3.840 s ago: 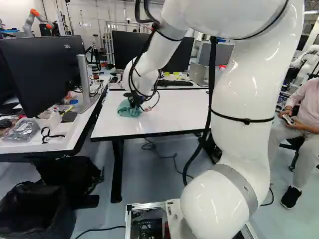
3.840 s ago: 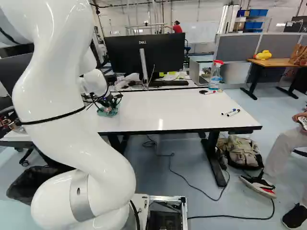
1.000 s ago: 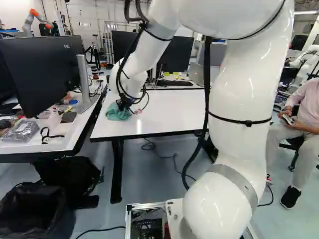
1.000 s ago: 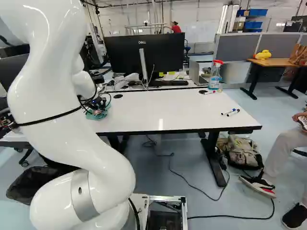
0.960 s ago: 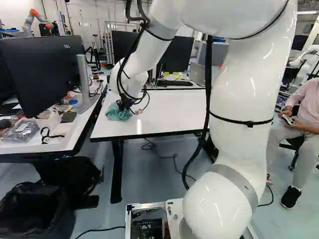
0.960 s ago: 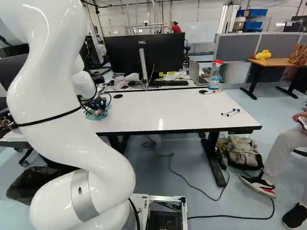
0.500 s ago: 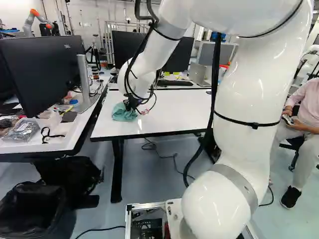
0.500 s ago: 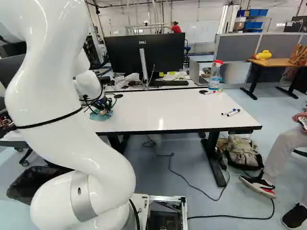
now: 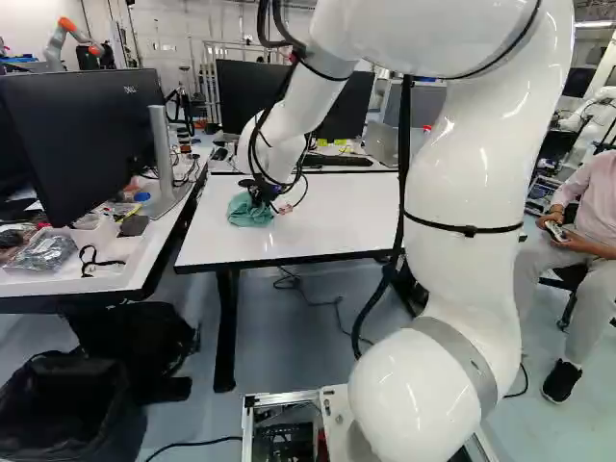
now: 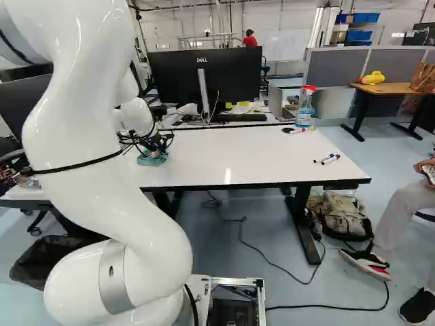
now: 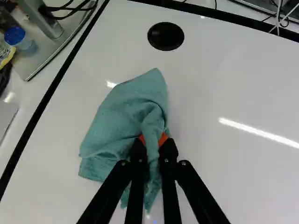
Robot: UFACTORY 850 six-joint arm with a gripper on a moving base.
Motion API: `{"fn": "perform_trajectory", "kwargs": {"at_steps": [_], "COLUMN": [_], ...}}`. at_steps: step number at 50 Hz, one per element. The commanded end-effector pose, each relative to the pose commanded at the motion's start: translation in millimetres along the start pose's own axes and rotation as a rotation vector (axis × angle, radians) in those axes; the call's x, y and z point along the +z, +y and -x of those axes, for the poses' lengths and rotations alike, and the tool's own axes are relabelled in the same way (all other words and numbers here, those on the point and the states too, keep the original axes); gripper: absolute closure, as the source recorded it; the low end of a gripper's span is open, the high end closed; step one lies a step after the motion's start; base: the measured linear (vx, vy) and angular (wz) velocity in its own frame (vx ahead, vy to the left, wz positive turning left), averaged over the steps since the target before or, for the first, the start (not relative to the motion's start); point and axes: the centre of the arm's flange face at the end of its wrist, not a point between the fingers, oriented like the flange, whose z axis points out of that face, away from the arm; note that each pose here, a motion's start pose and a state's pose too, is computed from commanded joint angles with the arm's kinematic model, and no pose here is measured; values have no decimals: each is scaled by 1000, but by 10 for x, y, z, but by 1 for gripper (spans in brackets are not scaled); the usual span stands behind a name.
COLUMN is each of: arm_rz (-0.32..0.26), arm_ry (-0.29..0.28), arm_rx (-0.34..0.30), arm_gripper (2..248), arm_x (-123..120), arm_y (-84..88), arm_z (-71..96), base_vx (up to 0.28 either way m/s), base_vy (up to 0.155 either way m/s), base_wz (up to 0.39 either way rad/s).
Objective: Clean the table with the green towel
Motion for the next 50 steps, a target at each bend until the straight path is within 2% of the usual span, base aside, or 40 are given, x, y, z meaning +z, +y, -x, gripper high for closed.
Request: {"fn": "perform_trajectory", "kwargs": {"at_steps": [15, 30, 39, 50], "arm_rz": [16, 22, 16, 0], "arm_ry": [14, 31, 41, 46], "arm_rx": [22, 31, 23, 2], "arm_gripper": [212, 212, 212, 212], "arm_x": [150, 323, 418, 472], "arm_y": [150, 215, 165, -2], "arm_z": [-192, -407, -520, -580], "base_vx": [0, 0, 0, 0], "base_vy": [0, 0, 0, 0], "base_wz": [0, 0, 0, 0]}}
